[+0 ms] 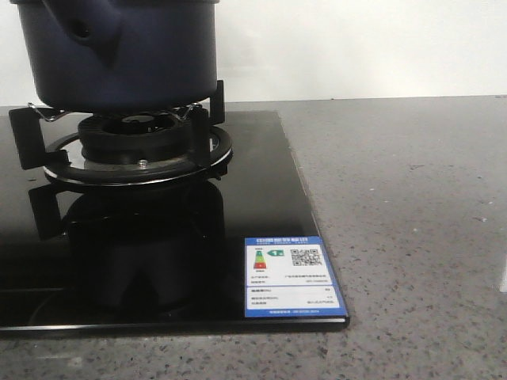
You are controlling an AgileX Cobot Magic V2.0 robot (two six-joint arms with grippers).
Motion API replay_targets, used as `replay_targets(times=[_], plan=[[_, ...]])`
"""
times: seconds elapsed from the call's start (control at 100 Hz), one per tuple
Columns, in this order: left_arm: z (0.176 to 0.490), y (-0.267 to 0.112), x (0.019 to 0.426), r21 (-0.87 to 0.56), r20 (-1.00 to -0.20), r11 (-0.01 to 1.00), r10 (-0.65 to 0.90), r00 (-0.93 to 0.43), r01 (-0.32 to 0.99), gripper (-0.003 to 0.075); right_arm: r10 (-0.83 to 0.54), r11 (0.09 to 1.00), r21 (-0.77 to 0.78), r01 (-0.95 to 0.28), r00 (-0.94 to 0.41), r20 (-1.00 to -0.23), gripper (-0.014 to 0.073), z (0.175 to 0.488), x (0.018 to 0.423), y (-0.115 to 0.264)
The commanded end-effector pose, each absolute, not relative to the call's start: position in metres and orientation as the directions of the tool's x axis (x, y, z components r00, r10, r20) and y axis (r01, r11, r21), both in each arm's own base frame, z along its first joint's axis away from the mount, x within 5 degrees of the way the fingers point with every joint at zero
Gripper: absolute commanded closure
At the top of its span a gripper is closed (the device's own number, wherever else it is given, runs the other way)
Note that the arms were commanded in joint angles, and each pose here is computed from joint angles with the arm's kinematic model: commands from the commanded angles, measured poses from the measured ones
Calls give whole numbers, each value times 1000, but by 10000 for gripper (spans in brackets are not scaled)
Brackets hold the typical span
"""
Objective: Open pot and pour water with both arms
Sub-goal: 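Tilt the cup over the pot with the right gripper to pour water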
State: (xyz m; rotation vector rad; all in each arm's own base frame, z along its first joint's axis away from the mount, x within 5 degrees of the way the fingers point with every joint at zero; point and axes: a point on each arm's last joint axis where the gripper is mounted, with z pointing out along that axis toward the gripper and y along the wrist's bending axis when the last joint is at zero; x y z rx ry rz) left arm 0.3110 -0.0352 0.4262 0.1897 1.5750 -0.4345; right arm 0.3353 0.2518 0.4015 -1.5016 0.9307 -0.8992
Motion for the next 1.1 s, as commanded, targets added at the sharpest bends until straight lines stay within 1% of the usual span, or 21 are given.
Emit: replay_targets(times=[0.0, 0.15, 1.09], plan=[[457, -36, 295, -170, -980, 897, -198, 26, 409, 309, -903, -86, -996, 37, 419, 93, 193, 437, 323, 244], [457, -36, 295, -170, -980, 897, -198, 26, 409, 309, -903, -106, -993, 53, 412, 119, 193, 438, 323, 244], [457, -36, 295, -170, -980, 897, -198, 26, 409, 309, -903, -111, -992, 58, 411, 125, 193, 438, 323, 244]])
